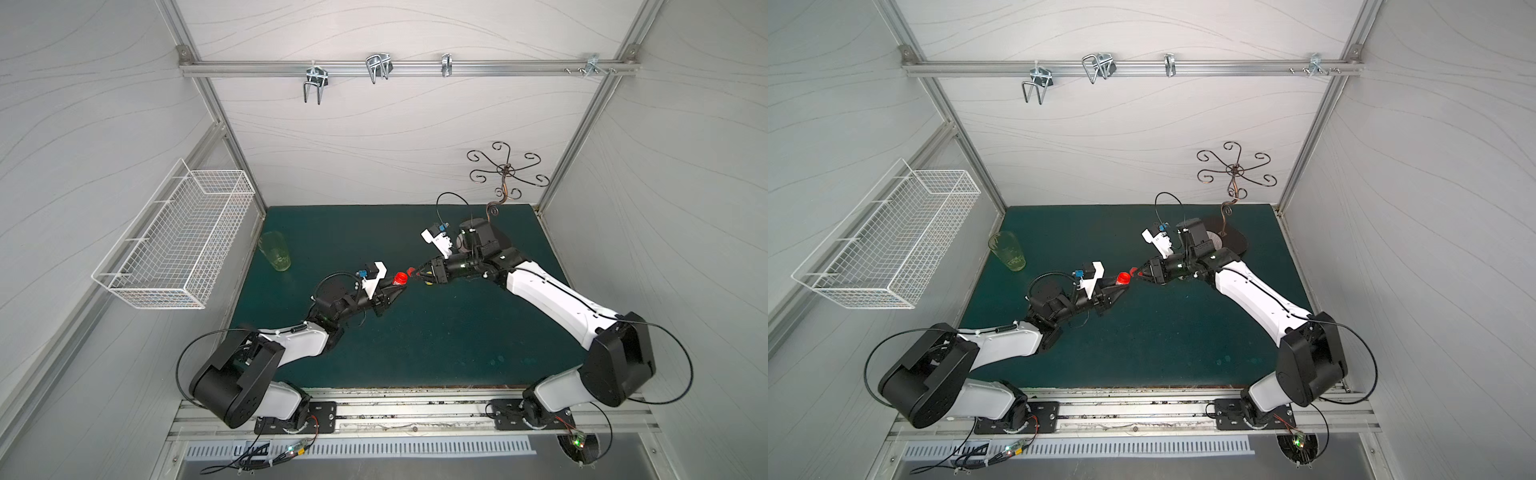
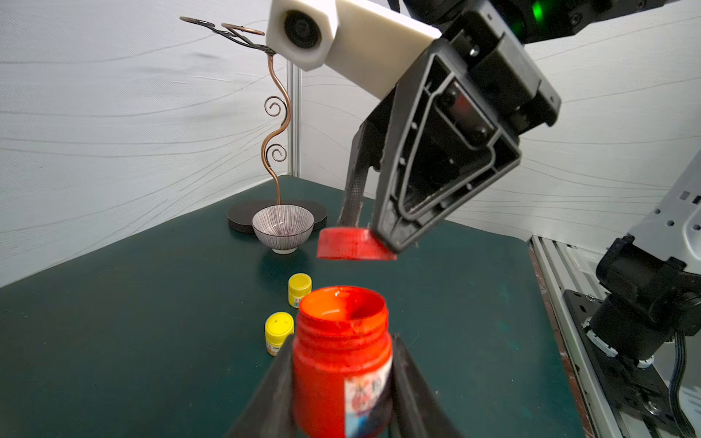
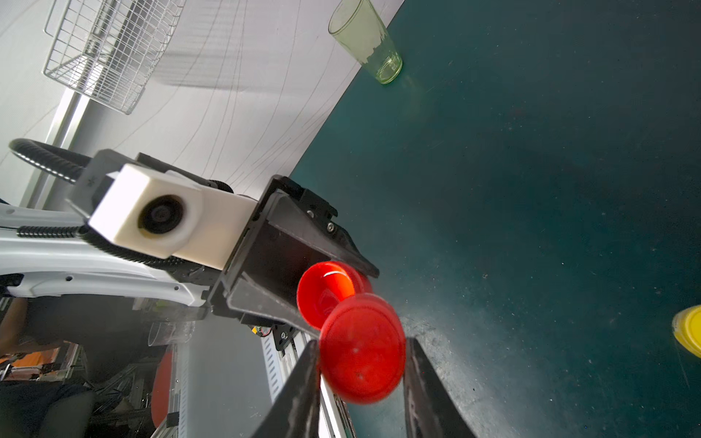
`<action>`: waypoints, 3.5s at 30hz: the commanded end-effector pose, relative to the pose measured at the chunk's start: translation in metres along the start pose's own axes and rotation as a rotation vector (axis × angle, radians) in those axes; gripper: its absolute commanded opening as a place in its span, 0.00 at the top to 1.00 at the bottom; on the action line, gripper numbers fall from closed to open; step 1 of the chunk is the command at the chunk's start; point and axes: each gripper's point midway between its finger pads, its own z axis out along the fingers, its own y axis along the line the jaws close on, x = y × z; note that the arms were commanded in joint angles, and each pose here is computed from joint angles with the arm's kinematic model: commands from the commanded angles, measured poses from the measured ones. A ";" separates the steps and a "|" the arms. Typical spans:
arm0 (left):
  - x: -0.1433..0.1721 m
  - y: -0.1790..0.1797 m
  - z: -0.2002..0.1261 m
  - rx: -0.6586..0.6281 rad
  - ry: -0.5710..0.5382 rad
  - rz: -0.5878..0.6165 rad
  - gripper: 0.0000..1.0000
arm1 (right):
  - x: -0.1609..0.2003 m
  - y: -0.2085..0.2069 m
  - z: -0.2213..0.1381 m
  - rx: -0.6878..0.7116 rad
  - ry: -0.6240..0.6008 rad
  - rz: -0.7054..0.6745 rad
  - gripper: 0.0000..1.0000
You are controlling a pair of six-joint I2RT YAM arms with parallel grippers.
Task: Close the paint jar lid
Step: Close the lid on the paint jar, then screw the lid onto the paint jar.
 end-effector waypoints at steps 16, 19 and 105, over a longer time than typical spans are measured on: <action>-0.024 -0.004 0.009 0.042 -0.057 0.048 1.00 | 0.005 0.010 0.021 -0.052 0.019 -0.047 0.73; -0.024 -0.004 0.009 0.041 -0.051 0.047 1.00 | 0.008 0.014 0.023 -0.067 0.026 -0.059 0.73; -0.018 0.045 -0.012 -0.344 -0.154 0.130 1.00 | 0.023 0.050 0.064 0.125 0.275 0.097 0.43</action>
